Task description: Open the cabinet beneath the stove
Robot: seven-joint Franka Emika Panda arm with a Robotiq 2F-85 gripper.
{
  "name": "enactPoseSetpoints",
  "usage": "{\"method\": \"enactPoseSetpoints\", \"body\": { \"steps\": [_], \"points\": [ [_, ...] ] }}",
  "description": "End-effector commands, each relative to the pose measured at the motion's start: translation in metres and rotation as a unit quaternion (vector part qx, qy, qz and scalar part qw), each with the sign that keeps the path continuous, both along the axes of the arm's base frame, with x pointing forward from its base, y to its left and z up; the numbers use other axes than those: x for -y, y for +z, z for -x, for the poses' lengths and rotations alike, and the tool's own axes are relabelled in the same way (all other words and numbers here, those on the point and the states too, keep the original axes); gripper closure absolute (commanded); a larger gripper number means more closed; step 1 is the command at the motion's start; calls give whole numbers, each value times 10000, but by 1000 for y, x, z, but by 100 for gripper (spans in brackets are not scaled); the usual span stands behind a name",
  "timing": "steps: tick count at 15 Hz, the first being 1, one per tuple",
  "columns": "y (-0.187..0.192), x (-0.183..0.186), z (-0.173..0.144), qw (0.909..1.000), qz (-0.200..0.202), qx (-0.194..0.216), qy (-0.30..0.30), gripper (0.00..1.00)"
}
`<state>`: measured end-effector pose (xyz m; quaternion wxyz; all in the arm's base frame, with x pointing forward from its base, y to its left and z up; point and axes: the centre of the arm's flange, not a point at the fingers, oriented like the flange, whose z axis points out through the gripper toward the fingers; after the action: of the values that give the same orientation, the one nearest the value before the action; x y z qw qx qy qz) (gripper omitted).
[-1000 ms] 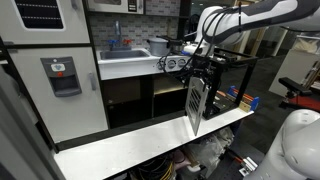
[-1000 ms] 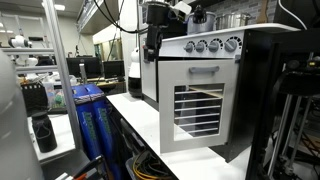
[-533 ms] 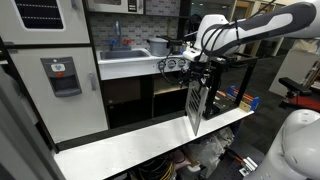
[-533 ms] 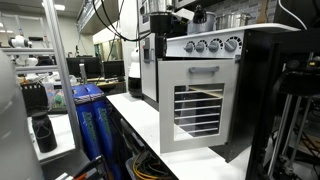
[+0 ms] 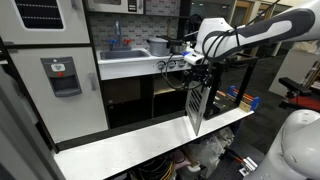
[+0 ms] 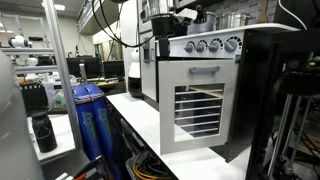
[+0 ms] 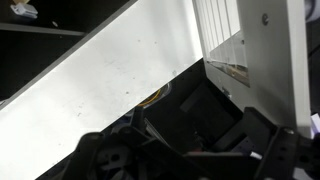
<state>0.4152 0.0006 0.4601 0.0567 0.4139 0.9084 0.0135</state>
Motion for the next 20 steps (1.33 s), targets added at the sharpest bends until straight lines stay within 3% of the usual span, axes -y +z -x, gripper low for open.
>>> {"method": "enactPoseSetpoints", "body": {
  "steps": [1,8,20],
  "points": [
    [5,12,10,9994,327,-33,76,0],
    [12,26,32,9971,714,-229,85,0],
    [7,55,72,9949,754,-393,-542,0]
  ]
}}
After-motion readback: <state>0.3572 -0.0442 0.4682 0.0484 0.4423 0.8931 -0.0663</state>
